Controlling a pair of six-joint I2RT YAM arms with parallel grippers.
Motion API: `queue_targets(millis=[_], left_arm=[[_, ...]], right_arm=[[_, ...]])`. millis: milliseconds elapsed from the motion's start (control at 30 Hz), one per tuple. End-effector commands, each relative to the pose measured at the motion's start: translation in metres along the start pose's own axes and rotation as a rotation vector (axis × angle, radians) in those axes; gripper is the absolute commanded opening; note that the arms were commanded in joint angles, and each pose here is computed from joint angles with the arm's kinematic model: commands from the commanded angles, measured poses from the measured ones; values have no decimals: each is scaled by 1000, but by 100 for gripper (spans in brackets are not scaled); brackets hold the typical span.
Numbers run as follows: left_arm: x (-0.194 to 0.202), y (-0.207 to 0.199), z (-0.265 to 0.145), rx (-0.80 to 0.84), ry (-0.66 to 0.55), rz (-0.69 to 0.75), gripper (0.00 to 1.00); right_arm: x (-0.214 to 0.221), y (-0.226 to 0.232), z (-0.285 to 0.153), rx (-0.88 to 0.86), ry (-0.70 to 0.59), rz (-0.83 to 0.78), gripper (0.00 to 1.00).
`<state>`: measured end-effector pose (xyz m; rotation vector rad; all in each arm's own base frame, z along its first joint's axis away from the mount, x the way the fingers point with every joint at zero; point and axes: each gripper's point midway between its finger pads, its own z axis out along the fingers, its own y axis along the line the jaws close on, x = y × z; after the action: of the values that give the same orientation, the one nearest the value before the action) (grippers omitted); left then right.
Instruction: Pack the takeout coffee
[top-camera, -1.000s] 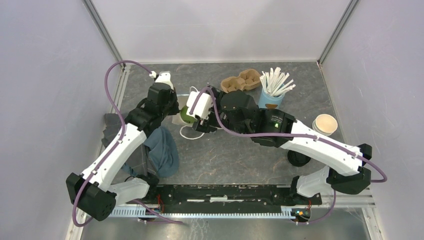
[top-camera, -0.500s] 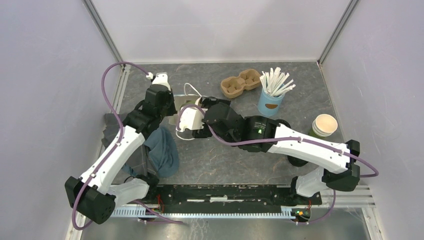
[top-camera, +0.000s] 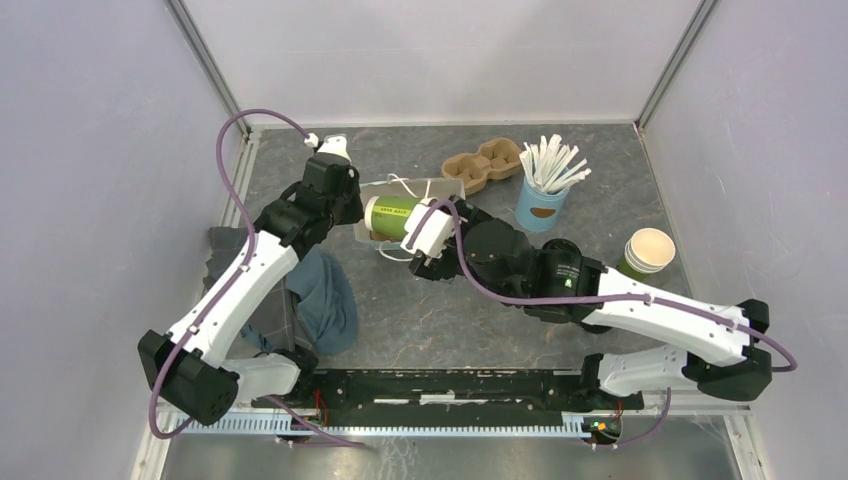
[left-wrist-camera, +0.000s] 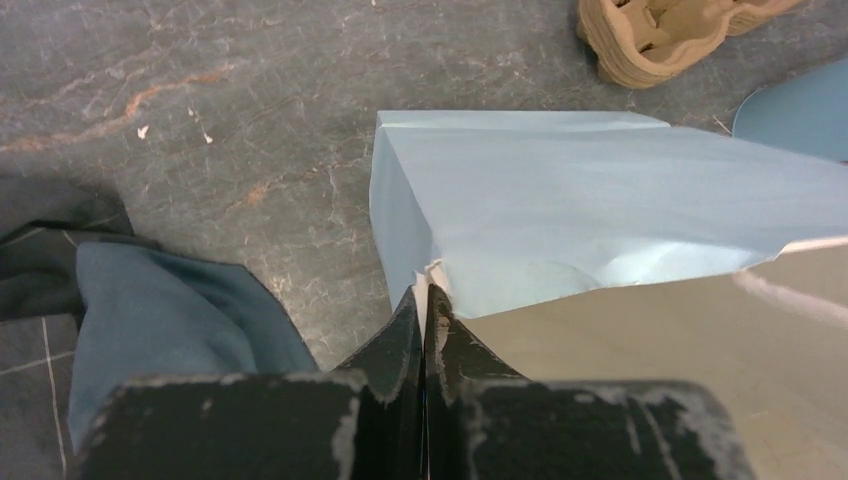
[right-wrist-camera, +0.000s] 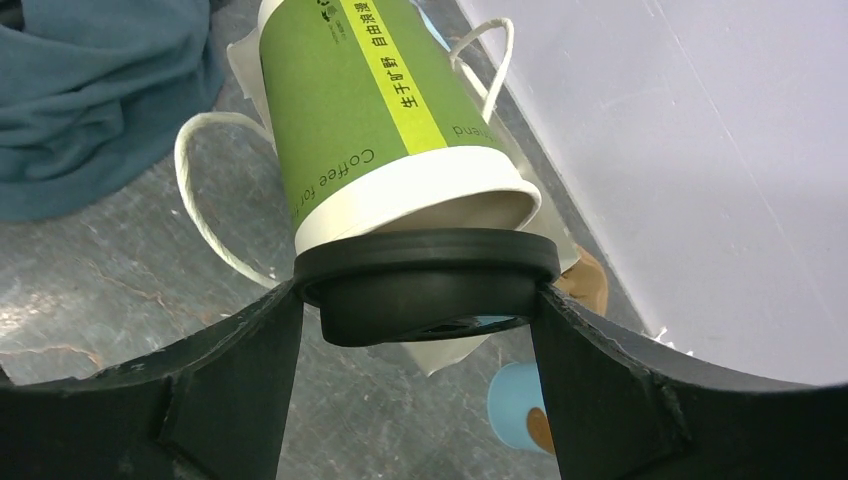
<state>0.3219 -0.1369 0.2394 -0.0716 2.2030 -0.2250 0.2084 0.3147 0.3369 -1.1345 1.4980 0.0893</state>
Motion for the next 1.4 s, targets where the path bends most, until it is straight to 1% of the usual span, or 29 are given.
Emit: queue_targets(millis=[0,133,233,367,433,467,533,600,700,733,867,1000,1067,1200,1367], left_arm=[[-10,-2,-6,-25,-6,-75,2],[-15,11,-1,-136,17,-78,2],[-21,15,5,-194,25,-82,2],[-25,12,12,-199,30,-77,2],[-25,7,14,-175,36,-74,3],[-25,5,14,-161,42,-71,5],[-24,3,12,-144,51,-66,14],[-24,0,8,-123,58,-56,25],[-30,-5,-1,-83,57,-43,47],[-32,-7,-4,-74,54,-42,52],[-41,-11,-17,-51,57,-28,68],[-42,-9,-28,-59,90,-12,74],[-39,-7,-32,-65,110,-4,77],[-34,-12,-47,-10,129,7,80],[-47,-14,-71,36,76,-14,86]], right_arm=[[-11,-8,-11,20,-57,144,18],[-7,-8,-29,-15,-54,201,18],[7,-8,-43,-31,-25,237,18],[31,-5,-61,-44,20,282,18],[37,-3,-68,-52,18,309,18],[40,-2,-72,-61,13,318,18],[47,3,-77,-86,21,322,18],[54,9,-81,-120,36,314,18],[72,20,-86,-171,107,272,18],[76,22,-88,-183,128,262,17],[78,31,-96,-251,132,248,18],[71,29,-105,-285,139,247,17],[81,31,-105,-283,182,234,17],[108,39,-99,-274,322,175,16],[136,53,-80,-270,510,74,15]])
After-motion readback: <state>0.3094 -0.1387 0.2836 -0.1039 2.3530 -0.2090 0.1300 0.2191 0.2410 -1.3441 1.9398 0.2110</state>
